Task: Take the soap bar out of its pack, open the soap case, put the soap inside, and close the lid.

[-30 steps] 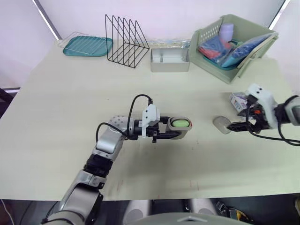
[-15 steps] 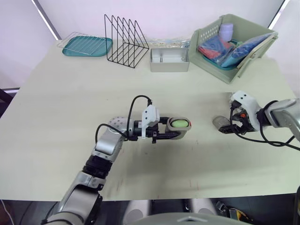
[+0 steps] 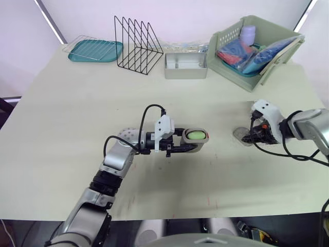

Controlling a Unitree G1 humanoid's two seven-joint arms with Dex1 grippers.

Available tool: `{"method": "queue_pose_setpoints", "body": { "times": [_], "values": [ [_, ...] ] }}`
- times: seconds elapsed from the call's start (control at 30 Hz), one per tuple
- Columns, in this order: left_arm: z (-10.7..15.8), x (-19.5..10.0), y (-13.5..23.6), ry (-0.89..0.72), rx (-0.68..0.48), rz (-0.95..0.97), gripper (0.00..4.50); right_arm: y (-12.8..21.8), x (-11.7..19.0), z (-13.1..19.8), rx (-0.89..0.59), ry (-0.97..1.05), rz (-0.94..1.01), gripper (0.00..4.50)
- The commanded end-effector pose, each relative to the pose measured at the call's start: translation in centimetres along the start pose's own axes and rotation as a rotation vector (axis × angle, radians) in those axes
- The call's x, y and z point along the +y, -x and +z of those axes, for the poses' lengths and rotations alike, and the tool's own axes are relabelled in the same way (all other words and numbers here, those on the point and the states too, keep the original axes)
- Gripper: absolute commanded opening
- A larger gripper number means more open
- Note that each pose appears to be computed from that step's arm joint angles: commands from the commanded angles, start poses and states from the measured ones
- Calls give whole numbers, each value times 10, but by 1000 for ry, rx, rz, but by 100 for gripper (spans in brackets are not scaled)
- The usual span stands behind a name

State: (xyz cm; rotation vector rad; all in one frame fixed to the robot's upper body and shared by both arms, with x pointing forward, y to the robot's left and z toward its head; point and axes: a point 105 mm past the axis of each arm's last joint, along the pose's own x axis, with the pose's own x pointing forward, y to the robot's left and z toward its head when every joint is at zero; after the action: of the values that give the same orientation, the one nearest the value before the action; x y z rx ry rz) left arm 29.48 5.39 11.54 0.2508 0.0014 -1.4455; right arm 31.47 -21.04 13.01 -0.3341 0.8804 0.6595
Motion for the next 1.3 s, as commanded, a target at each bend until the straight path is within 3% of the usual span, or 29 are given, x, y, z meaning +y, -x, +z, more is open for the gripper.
{"method": "queue_pose_setpoints", "body": {
  "times": [0.03, 0.33, 0.6, 0.73, 1.3],
  "values": [
    [10, -3, -1, -45, -20, -8, 190, 5, -4, 9, -28, 32, -28, 184],
    [8, -2, 1, -48, -7, -4, 190, 22, 14, 40, -149, 232, 105, 184],
    [6, 2, -1, -51, -4, -4, 190, 50, 73, 84, -287, 480, 391, 184],
    [6, 5, -2, -52, -8, 2, 190, 46, 98, 87, -278, 605, 462, 184],
    [8, 6, -2, -67, -16, 12, 190, 15, 109, 93, -288, 698, 484, 184]
  ]
}}
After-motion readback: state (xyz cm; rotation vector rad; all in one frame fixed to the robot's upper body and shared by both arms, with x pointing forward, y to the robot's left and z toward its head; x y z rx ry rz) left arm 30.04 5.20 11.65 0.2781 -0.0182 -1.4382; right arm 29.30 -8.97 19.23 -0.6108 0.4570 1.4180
